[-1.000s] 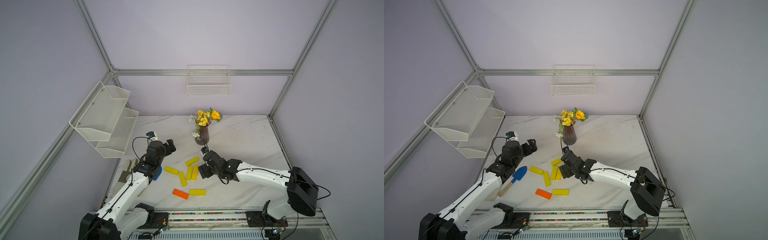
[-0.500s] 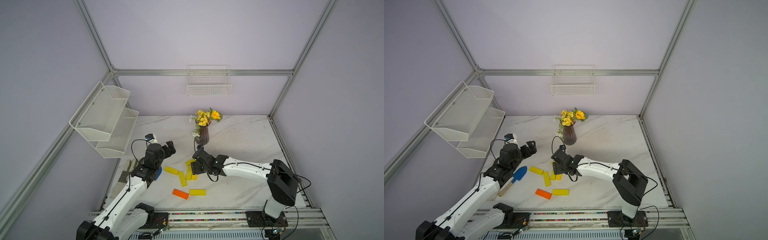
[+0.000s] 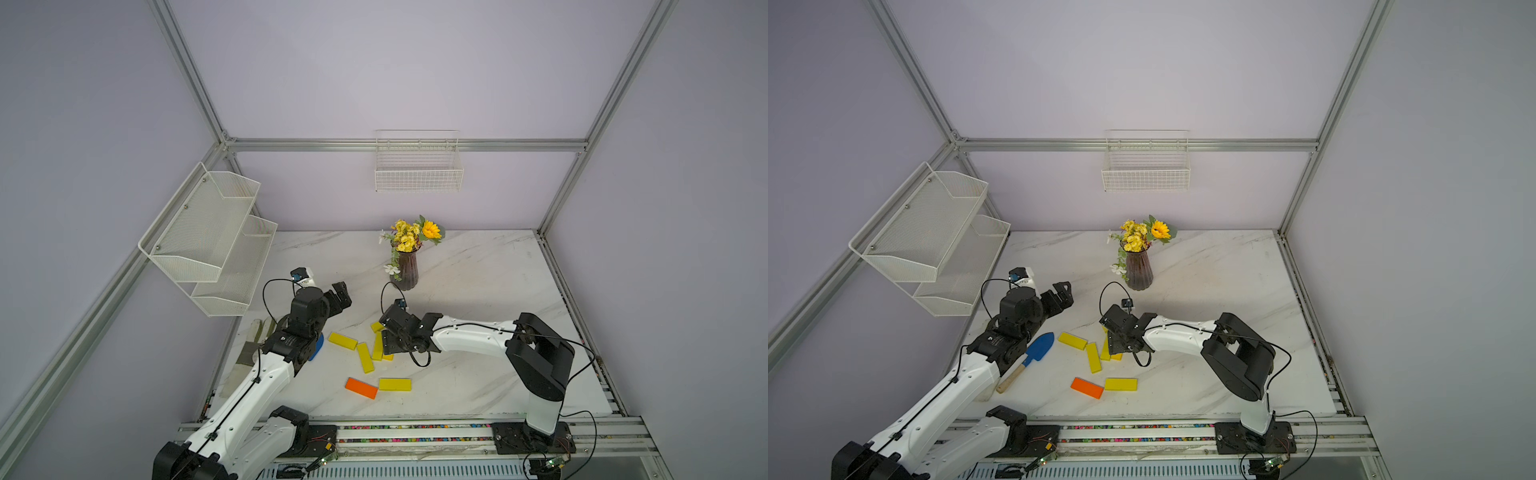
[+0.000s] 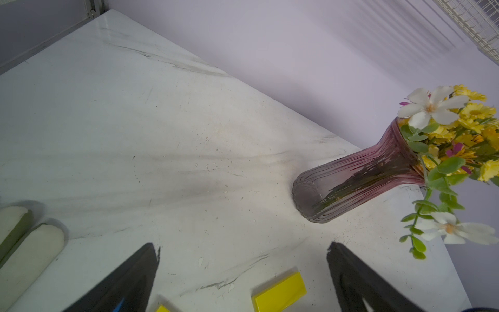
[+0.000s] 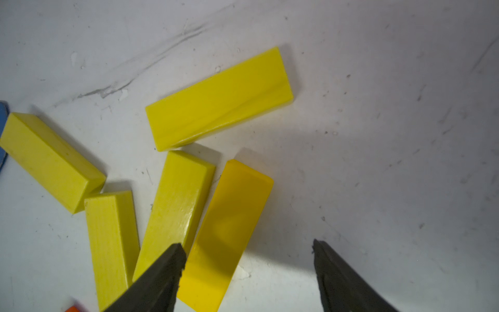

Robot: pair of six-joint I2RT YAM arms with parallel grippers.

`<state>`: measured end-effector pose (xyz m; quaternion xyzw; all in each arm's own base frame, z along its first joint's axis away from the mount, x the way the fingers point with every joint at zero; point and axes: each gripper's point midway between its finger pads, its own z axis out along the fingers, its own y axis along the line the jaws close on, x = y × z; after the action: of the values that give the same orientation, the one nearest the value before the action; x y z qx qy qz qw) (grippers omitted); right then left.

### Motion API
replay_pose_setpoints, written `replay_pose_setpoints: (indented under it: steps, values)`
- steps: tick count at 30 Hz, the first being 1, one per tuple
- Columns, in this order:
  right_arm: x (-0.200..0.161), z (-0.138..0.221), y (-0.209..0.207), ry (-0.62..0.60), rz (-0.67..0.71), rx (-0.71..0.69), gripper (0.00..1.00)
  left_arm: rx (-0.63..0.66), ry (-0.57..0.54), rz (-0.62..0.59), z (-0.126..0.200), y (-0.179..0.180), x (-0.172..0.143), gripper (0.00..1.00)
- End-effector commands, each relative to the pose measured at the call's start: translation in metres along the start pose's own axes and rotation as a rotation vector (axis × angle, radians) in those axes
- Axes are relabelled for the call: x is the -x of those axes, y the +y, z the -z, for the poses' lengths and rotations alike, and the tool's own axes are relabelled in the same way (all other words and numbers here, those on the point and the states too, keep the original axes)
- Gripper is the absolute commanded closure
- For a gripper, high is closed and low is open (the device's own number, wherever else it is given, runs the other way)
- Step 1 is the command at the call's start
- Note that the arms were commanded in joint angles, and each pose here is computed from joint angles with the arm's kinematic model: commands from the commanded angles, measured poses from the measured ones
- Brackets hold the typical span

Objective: Assemble the number 8 with building blocks
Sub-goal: Pick up the building block from the center of the board.

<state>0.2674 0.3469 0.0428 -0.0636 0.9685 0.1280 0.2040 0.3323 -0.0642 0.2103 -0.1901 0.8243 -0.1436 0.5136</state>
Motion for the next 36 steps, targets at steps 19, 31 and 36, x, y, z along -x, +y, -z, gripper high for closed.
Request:
replay_pose_setpoints:
  steps: [19,31,36]
  values:
    - [0.004,-0.025,0.001,0.028,-0.013,-0.009,0.29,-0.034,-0.022,-0.019,-0.005,-0.010,0.005,0.00]
    - [-0.021,-0.020,-0.032,0.091,0.015,-0.111,0.47,-0.030,-0.033,-0.019,-0.005,-0.010,0.008,0.00]
    - [-0.022,-0.027,-0.029,0.113,0.036,-0.114,0.60,-0.029,-0.034,-0.019,-0.006,-0.010,0.007,0.00]
